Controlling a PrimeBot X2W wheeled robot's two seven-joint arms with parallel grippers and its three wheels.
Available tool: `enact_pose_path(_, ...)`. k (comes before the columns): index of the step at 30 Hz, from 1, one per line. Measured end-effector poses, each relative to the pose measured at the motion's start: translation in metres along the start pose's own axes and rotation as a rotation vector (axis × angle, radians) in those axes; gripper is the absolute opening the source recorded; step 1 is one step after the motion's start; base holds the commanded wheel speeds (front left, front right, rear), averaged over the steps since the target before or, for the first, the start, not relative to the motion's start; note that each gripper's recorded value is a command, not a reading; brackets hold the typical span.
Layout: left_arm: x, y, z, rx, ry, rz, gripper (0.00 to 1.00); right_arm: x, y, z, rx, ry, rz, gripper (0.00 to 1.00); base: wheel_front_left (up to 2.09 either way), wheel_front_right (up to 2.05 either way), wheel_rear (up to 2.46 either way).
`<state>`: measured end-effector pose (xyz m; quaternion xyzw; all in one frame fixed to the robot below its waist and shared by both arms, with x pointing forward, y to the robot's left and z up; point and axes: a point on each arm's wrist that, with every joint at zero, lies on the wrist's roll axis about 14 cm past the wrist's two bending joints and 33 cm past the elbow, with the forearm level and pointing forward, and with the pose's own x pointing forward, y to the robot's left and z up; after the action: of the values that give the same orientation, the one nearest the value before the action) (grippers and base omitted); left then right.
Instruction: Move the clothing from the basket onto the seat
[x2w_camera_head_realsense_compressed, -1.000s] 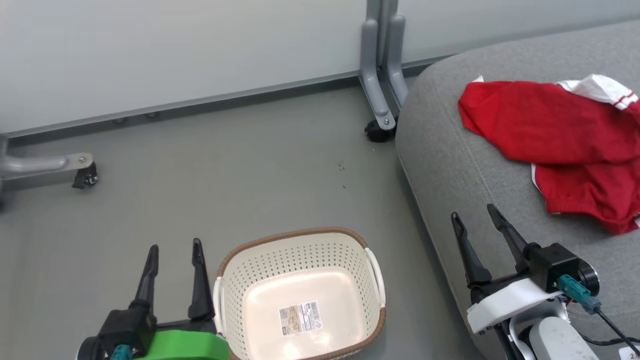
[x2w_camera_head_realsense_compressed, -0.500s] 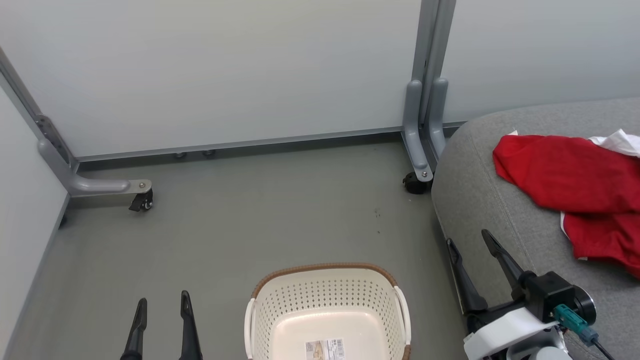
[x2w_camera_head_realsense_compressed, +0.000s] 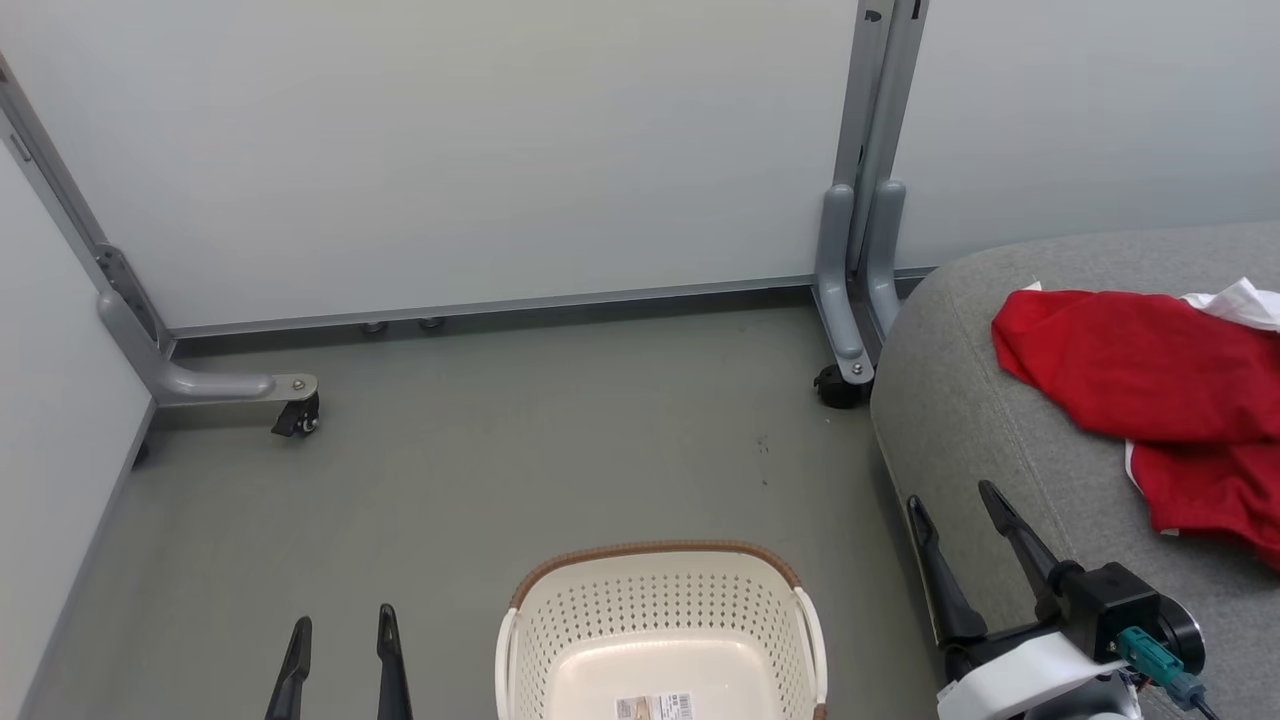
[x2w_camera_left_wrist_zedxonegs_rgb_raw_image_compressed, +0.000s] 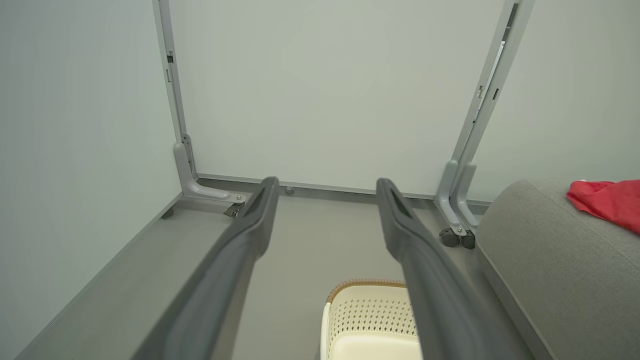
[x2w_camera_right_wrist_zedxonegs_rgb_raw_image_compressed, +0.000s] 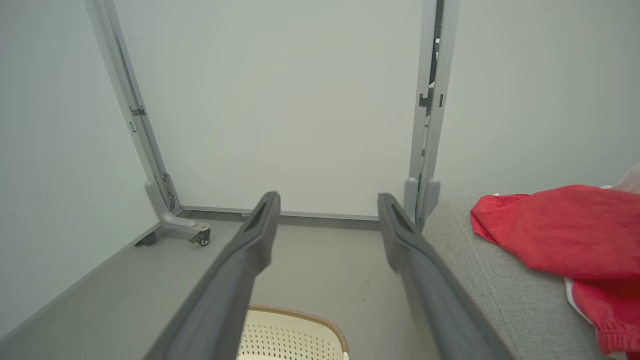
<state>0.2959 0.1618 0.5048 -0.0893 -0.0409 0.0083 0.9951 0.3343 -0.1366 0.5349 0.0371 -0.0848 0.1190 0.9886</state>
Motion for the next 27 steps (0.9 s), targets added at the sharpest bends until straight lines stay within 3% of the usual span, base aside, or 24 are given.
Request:
enact_pose_path(10,-0.001,0.001,-0.003,0.016,0.008,-0.006,1.00,0.000,-0.004,0.002,0.005,-0.009,-0.019,1.00,0.00,0.00,0.00)
enact_pose_path(11,0.000,0.001,-0.002,0.028,0.007,-0.007,0.00,0.000,-0.005,0.002,0.004,-0.009,-0.024,0.00,0.00,0.00,0.00)
enact_pose_path(18,-0.005,0.005,-0.020,0.018,0.065,0.006,0.00,-0.011,-0.007,-0.023,0.040,0.073,-0.043,0.00,0.00,0.00,0.00)
enact_pose_path(27,0.000,0.012,-0.028,-0.155,0.115,0.047,0.00,-0.011,-0.019,-0.028,0.210,0.090,-0.112,0.00,0.00,0.00,0.00)
